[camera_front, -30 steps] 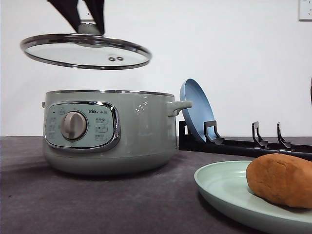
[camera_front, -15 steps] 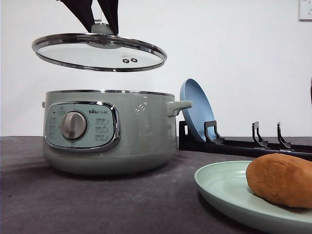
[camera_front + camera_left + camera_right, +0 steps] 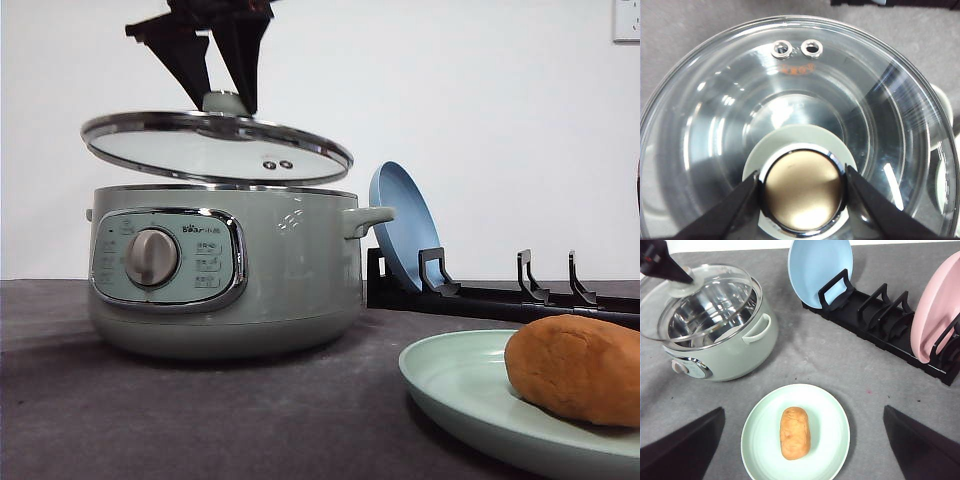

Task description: Transfer potato from steamer to green plate

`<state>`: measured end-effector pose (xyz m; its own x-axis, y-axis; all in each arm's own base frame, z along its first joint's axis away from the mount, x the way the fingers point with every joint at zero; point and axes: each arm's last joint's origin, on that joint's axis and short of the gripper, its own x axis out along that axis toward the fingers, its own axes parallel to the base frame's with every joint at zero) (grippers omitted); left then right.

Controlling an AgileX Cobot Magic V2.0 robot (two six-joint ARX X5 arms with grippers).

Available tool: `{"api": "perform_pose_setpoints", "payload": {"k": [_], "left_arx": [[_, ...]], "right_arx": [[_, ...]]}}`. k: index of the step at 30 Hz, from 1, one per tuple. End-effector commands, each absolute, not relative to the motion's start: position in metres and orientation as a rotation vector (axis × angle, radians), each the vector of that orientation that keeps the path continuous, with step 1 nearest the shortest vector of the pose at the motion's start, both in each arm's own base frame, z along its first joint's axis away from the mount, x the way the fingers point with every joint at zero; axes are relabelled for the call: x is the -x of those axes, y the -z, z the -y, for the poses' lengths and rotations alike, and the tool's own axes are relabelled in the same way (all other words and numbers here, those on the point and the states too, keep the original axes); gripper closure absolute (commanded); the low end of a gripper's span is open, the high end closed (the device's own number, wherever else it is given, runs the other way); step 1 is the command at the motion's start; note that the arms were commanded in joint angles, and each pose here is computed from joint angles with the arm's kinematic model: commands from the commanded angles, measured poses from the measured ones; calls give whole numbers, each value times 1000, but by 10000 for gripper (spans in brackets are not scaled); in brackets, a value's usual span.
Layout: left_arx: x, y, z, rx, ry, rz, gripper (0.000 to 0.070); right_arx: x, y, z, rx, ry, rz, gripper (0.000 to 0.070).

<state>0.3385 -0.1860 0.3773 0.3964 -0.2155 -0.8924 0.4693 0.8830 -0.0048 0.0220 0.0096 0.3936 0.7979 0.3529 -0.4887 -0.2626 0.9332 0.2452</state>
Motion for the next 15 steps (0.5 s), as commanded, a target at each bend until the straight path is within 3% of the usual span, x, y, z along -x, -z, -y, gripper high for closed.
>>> {"api": "perform_pose_setpoints", "payload": {"k": [1, 15], "left_arx": [[-343, -378, 193, -265, 453, -1048, 700], [-361, -349, 203, -290, 451, -1111, 700]], "right_arx": [[-21, -398, -9, -164, -341, -533, 59], [-21, -398, -9, -162, -342, -533, 58]]}}
